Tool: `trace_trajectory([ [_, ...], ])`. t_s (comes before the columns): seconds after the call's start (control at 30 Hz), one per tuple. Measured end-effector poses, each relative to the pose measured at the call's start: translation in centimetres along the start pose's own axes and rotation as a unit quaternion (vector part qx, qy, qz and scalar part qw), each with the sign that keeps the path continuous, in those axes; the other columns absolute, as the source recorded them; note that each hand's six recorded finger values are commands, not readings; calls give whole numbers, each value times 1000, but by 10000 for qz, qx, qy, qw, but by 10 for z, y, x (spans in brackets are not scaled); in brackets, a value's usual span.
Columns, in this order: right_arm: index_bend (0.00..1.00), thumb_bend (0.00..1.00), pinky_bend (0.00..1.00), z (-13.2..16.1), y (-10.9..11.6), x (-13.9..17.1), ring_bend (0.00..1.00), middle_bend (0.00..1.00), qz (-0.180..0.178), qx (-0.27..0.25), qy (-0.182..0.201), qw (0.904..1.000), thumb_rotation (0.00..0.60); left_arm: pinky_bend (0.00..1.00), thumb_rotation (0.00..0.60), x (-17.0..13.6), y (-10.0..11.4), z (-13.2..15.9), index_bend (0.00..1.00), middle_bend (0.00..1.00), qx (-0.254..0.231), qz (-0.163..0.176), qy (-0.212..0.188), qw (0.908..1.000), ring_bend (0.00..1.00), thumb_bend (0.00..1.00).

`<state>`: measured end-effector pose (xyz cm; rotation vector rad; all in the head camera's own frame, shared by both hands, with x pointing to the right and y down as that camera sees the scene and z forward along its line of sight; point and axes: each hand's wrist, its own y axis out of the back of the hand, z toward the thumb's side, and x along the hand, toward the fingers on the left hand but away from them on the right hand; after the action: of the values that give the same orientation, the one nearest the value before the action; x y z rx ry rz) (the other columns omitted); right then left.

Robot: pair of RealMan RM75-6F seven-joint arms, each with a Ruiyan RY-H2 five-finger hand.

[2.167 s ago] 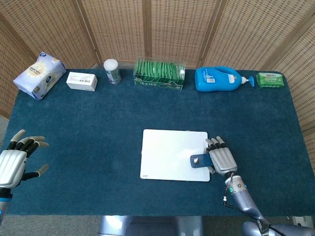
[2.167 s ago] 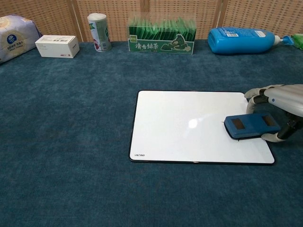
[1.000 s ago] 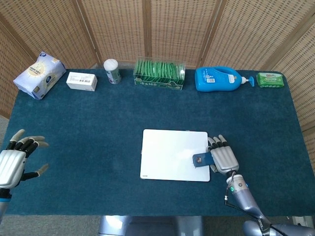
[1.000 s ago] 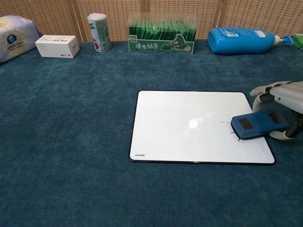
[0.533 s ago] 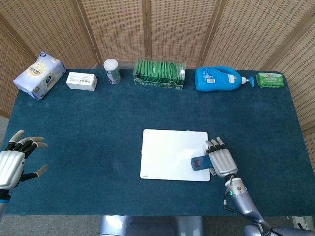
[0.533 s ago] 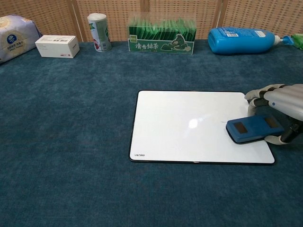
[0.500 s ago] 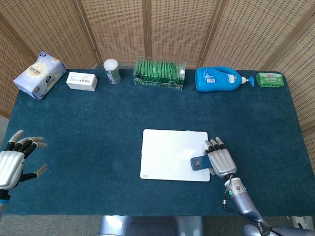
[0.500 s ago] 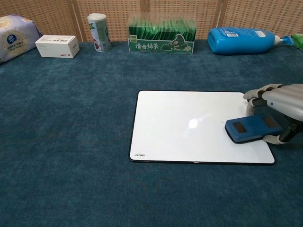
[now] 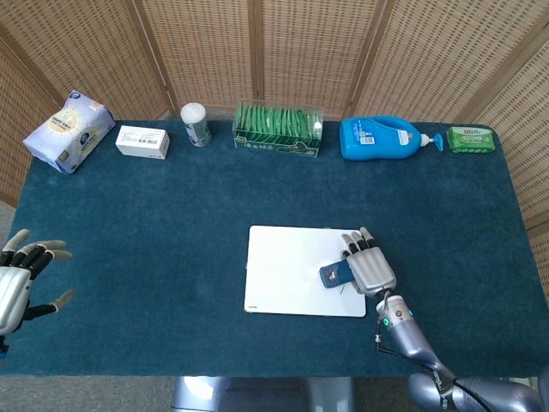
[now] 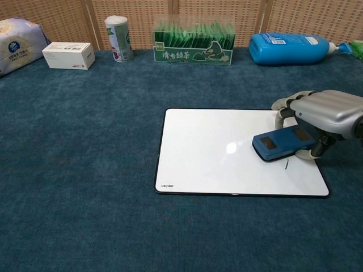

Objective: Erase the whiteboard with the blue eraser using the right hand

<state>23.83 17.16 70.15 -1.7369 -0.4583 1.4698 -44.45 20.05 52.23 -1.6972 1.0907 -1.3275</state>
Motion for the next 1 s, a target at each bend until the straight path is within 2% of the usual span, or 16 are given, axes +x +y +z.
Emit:
trace_trajectory([
  [0.23, 757, 390, 0, -2, -9, 8, 0, 114, 113, -22, -60, 9999, 600, 81, 600, 3, -2, 2, 356, 294, -21, -26, -52, 10000, 262, 264],
  [0.53, 754, 390, 0, -3, -10, 32, 0, 115, 111, -117, -123, 9998, 600, 80, 600, 7, -4, 7, 356, 293, -45, -39, -153, 9999, 262, 264],
  [0.7, 753, 389, 0, 4, -9, 42, 0, 115, 77, -133, -39, 9999, 600, 80, 600, 8, -4, 8, 355, 292, -46, -33, -166, 9998, 262, 264],
  [1.0, 754, 391, 0, 18, -3, 31, 0, 115, 9, -184, 120, 9998, 600, 79, 600, 3, -1, 3, 355, 291, -39, -6, -90, 10000, 262, 263],
])
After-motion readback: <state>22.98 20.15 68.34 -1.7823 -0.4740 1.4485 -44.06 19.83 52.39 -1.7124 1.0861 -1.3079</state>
